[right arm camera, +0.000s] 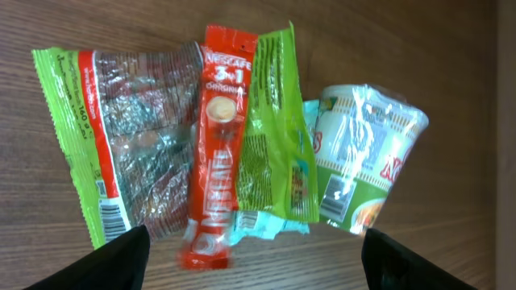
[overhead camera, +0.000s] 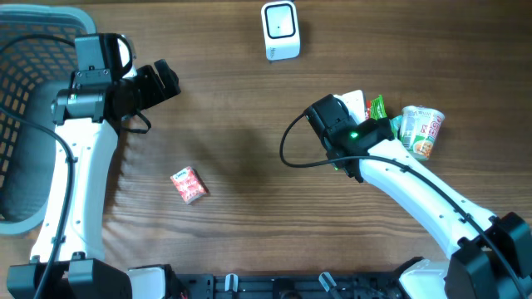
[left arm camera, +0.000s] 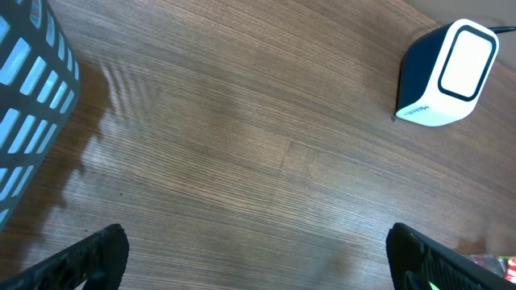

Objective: Scan the item barcode

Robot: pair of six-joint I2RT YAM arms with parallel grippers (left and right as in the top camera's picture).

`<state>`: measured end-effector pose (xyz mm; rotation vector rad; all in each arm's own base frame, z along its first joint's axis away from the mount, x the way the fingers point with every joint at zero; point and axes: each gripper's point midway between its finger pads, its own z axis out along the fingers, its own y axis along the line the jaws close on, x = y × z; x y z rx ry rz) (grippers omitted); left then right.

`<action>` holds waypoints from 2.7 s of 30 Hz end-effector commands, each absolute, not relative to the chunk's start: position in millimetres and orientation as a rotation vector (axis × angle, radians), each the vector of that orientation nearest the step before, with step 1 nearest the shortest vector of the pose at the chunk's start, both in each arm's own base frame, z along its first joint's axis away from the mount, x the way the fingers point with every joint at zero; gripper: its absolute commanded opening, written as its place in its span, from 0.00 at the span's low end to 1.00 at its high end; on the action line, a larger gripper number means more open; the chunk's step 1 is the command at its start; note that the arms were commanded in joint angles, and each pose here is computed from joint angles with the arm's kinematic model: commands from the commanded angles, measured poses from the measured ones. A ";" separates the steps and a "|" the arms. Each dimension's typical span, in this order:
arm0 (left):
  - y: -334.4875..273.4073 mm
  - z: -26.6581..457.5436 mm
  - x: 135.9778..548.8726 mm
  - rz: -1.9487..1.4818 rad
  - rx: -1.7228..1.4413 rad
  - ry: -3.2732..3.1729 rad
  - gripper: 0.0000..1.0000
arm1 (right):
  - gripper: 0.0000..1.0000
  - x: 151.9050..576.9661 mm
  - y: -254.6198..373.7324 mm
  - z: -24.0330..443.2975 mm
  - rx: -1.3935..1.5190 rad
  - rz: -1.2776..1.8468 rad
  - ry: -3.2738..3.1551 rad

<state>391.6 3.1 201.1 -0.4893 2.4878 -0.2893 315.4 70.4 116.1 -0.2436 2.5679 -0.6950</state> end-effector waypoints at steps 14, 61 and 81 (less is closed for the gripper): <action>6.4 206.4 392.5 -0.280 -0.479 2.472 1.00 | 0.42 343.6 78.2 89.7 -0.085 -0.070 2.723; 6.4 206.4 392.5 -0.280 -0.479 2.472 1.00 | 0.04 353.4 77.1 147.8 -0.286 -0.909 2.332; 6.4 206.3 392.4 -0.280 -0.479 2.473 1.00 | 0.40 365.9 159.1 48.2 -0.498 -0.652 2.473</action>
